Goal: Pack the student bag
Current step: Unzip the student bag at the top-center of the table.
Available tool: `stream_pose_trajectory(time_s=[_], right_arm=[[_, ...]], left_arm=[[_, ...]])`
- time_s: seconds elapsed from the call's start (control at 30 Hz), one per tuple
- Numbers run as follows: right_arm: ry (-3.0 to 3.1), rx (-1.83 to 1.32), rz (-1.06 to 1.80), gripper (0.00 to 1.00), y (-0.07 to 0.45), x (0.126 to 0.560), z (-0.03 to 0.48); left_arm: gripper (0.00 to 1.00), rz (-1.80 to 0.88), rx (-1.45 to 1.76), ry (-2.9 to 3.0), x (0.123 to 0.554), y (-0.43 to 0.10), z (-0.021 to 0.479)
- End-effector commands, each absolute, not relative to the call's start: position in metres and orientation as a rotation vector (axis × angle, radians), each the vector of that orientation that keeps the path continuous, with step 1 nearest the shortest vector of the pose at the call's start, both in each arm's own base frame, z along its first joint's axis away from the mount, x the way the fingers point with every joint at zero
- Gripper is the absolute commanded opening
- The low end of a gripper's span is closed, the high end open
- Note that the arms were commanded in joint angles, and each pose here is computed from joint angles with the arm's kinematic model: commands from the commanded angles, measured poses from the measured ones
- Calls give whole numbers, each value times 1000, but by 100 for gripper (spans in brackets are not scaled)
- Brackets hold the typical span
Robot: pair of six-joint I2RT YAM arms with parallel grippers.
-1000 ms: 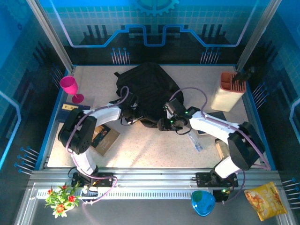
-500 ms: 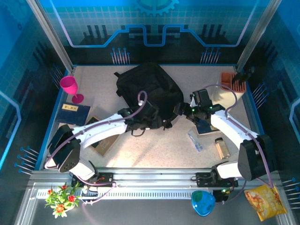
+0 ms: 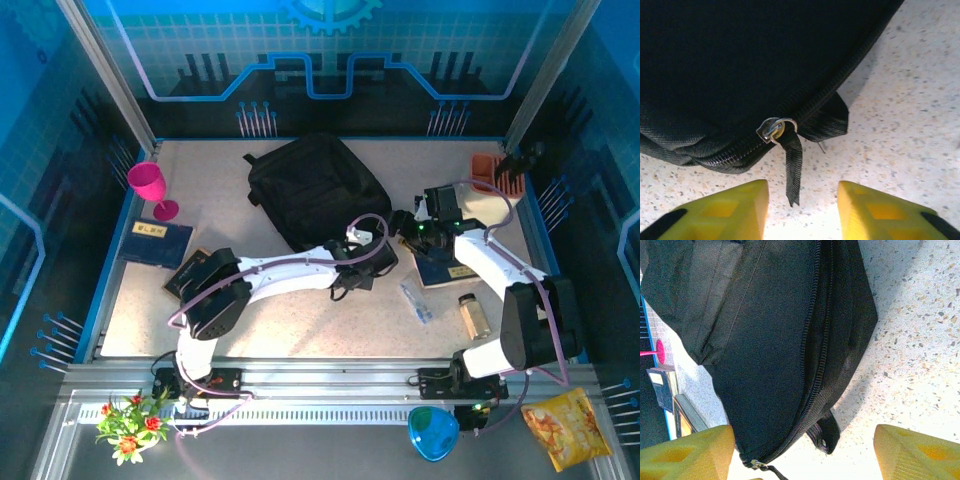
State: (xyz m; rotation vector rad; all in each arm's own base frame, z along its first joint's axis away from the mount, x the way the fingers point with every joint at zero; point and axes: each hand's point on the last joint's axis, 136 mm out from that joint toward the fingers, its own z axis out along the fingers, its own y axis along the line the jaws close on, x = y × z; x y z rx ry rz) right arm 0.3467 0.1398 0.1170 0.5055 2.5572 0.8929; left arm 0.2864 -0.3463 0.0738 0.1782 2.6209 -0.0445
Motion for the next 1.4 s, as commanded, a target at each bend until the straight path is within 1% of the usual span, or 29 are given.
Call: stream_pose_trajectory(time_s=[0.0, 0.3, 0.4, 0.5, 0.67, 0.8, 0.97, 1.03, 1.2, 1.3, 1.37], right_arm=[[2538, 520, 937, 74, 139, 351, 120], [2535, 535, 939, 72, 136, 353, 121], [2539, 547, 939, 72, 135, 353, 120], [2541, 564, 940, 71, 134, 353, 119], [2535, 581, 950, 71, 135, 356, 119], [2547, 592, 949, 70, 136, 357, 116], [2593, 624, 970, 69, 146, 355, 105], [2618, 656, 964, 69, 150, 355, 98], [2664, 682, 926, 65, 162, 361, 83], [2691, 677, 893, 58, 169, 367, 74], [2707, 686, 860, 50, 169, 371, 67]], left_arm=[[39, 54, 167, 2593, 294, -339, 75], [29, 169, 132, 2541, 309, -335, 63], [26, 174, 130, 2541, 311, -336, 59], [21, 162, 124, 2537, 312, -339, 59], [15, 147, 119, 2533, 312, -340, 62], [0, 126, 114, 2528, 311, -339, 67], [0, 25, 141, 2572, 301, -342, 78], [0, -66, 128, 2611, 294, -342, 83], [0, -236, 98, 2683, 284, -340, 89], [0, -309, 81, 2723, 280, -339, 88], [0, -321, 72, 2739, 278, -335, 86]])
